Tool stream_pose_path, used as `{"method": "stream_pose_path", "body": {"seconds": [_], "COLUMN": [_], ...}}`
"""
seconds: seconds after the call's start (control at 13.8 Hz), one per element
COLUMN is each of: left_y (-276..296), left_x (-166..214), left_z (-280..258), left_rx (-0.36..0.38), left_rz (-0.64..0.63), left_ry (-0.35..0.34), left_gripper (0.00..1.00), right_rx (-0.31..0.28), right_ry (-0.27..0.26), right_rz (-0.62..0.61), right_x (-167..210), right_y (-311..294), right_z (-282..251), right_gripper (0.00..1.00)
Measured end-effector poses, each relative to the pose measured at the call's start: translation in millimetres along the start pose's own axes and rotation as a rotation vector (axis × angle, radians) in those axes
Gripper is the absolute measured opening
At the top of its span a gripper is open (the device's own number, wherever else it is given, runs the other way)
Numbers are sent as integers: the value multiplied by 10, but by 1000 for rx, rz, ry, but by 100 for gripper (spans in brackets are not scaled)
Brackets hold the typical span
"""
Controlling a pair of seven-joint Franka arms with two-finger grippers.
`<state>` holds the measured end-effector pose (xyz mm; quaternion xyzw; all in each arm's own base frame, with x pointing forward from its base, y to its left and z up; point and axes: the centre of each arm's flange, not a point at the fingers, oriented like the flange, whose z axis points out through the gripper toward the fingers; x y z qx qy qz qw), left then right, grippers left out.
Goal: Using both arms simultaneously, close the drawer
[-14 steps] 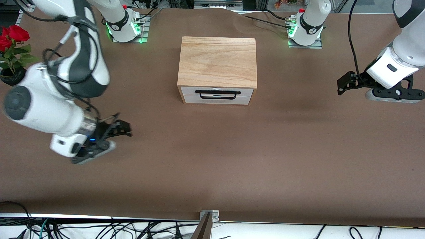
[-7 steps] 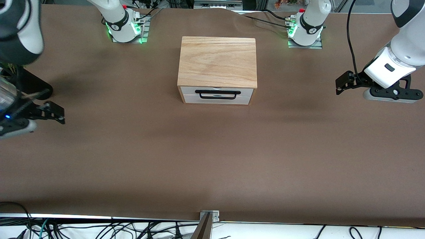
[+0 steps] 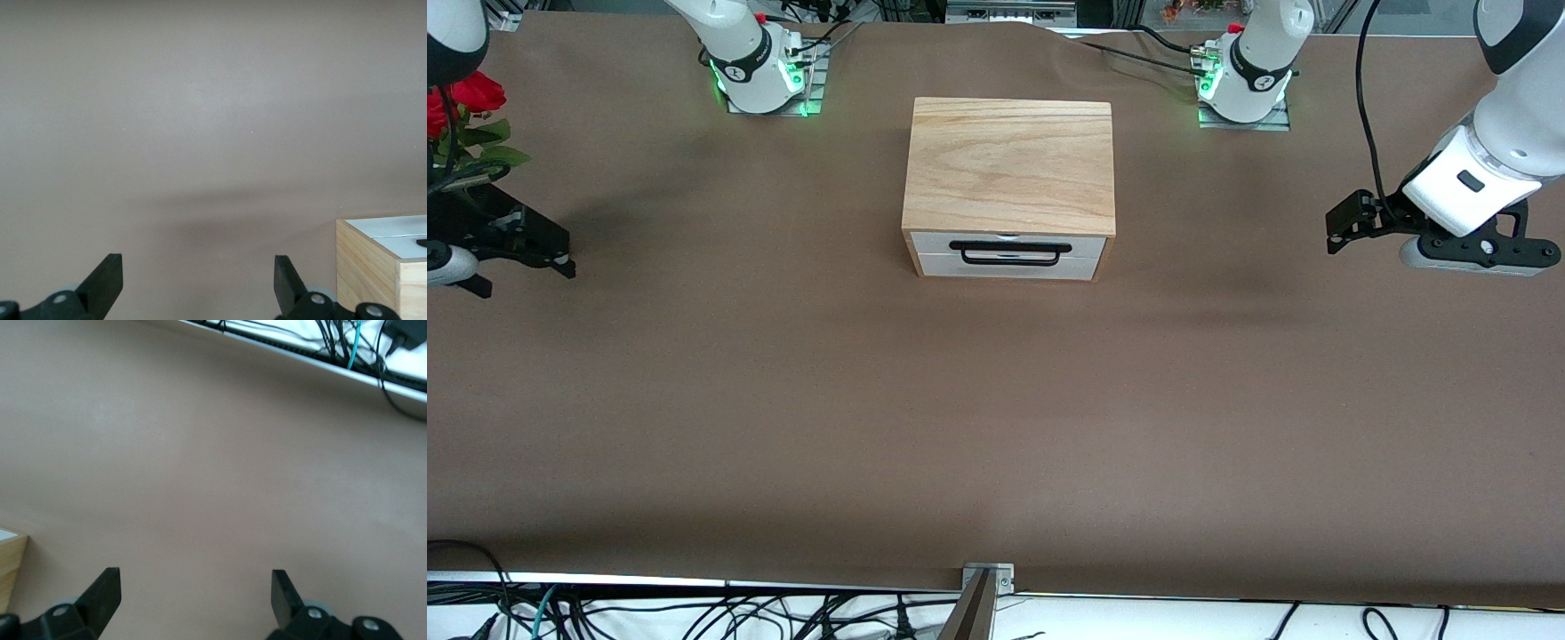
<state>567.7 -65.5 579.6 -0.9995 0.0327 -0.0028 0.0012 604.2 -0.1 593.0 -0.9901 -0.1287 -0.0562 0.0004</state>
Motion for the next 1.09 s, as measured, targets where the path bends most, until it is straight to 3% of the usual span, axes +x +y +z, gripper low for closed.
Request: {"method": "stream_pose_path", "body": {"seconds": [0.65, 1.09], "left_y": [-1, -15], "left_x": [0, 1], "left_z": [0, 0], "left_rx": [0, 0], "left_rz": [0, -3], "left_ry": [0, 0], "left_gripper": [100, 100], "right_rx": [8, 9], "right_ry": [-31, -39], "right_rz": [26, 194], "right_x": [-5, 17], "right_y": [-44, -150], "right_z": [157, 174], "right_gripper": [100, 100]}}
